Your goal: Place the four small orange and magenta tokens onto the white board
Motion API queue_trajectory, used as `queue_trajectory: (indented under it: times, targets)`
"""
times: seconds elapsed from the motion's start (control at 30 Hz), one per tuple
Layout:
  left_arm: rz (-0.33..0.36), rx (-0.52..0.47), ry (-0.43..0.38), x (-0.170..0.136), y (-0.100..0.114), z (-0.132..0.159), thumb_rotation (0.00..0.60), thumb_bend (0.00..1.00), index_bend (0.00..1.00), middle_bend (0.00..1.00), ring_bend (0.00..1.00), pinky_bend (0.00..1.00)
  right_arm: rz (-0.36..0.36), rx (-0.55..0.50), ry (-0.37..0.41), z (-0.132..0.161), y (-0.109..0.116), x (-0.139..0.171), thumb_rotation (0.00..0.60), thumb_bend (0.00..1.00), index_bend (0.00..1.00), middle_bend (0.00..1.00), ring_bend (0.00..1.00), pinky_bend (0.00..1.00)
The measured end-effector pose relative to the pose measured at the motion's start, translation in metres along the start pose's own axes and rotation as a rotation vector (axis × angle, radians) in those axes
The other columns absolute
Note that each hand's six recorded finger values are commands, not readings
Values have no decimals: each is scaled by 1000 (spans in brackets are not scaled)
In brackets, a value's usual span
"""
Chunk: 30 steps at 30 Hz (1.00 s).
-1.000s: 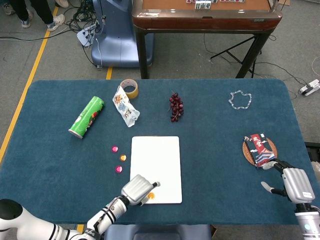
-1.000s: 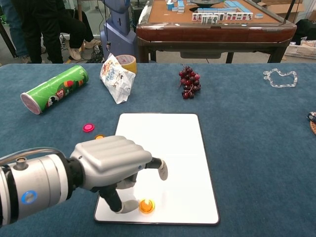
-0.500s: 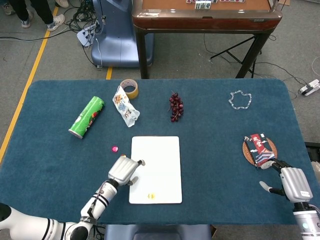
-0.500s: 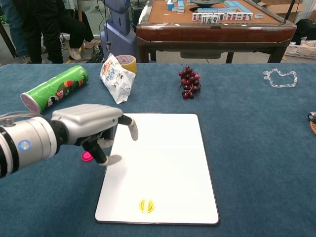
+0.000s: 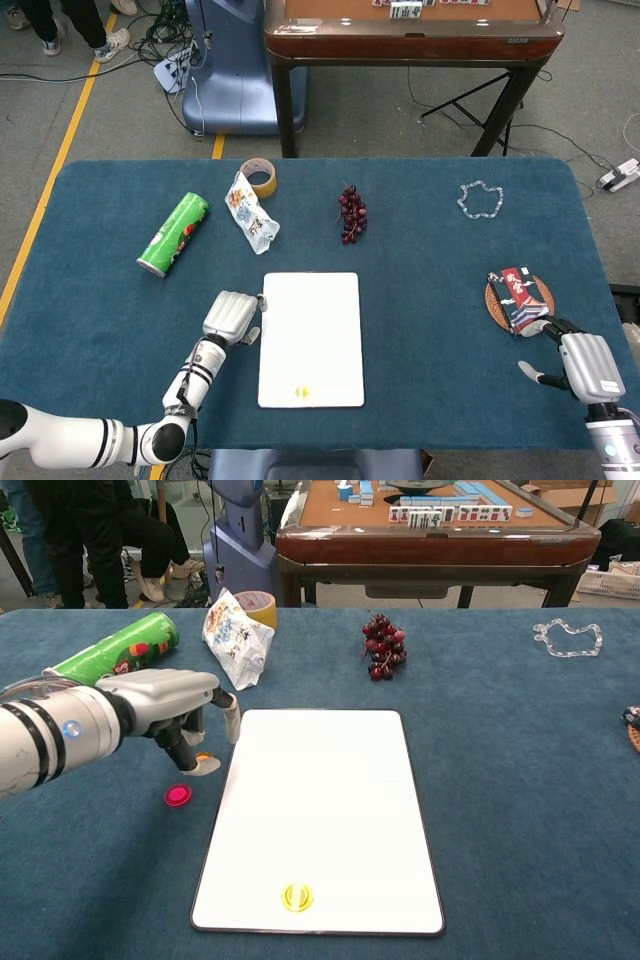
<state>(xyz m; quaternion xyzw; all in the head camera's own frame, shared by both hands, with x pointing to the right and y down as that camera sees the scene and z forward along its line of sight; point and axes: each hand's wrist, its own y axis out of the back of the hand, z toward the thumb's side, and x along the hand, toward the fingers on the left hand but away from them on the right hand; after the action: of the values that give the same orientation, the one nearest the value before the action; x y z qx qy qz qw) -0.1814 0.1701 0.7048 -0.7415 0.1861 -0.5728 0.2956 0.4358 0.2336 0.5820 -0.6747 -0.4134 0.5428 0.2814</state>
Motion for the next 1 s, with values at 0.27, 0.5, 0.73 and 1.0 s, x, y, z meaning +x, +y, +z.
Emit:
queue_trajectory:
  times: [0.27,0.5,0.73,1.0]
  targets:
    - [-21,33,32,10,-5,-2,600,366,446,1000,1000,1000,-5,-3,-5,-2,3,1,600,133,434,373,364,518]
    - [-26,56,62,14,-10,-9,600,364,455,1000,1000,1000,-3,-6,-7,-3,1,2,600,133,434,373,364,518]
    - [-32,62,81,17,-13,-13,600,363,450,1000,1000,1000,-4,-7,-8,-4,1,2,600,133,434,373,364,517]
    - [-31,74,91,17,-15,-16,600,363,466,1000,1000,1000,0,-8,-10,-4,0,2,600,133,434,373,364,518]
